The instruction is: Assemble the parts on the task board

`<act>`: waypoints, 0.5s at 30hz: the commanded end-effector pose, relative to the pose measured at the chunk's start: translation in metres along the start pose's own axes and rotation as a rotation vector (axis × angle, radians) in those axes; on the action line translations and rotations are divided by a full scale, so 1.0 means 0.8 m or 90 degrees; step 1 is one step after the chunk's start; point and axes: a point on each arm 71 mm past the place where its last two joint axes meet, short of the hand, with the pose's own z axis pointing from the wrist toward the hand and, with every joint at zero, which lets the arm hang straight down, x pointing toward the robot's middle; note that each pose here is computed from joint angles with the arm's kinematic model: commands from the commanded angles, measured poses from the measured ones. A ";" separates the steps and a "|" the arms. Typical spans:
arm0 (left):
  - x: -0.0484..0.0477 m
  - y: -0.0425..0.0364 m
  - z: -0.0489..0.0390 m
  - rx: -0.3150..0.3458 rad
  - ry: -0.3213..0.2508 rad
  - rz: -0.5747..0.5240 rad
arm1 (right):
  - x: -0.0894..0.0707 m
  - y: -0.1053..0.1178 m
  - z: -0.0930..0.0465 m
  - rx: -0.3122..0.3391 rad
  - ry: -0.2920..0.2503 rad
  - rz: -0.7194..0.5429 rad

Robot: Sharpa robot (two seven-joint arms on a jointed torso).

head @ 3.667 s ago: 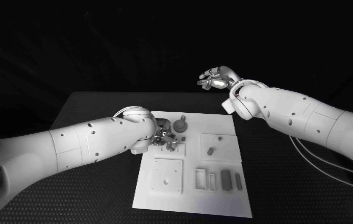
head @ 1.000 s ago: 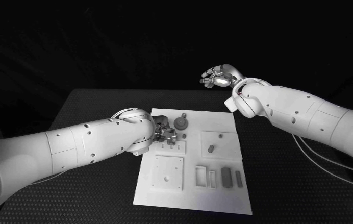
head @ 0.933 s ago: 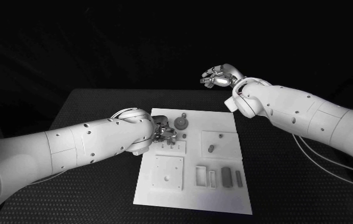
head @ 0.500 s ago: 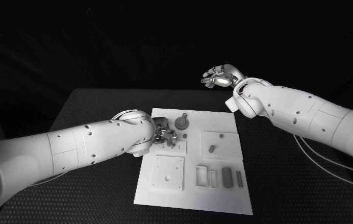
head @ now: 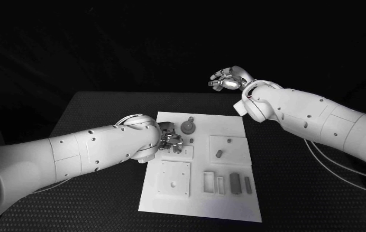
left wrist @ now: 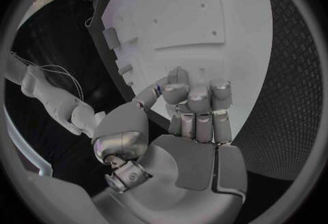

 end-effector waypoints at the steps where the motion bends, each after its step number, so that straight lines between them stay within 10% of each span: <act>1: 0.002 0.0003 0.000 0.000 0.005 0.010 | 0.001 0.001 0.000 -0.004 0.006 0.001; 15: 0.005 0.0022 -0.002 -0.001 0.017 0.014 | 0.001 0.001 0.000 -0.004 0.007 0.001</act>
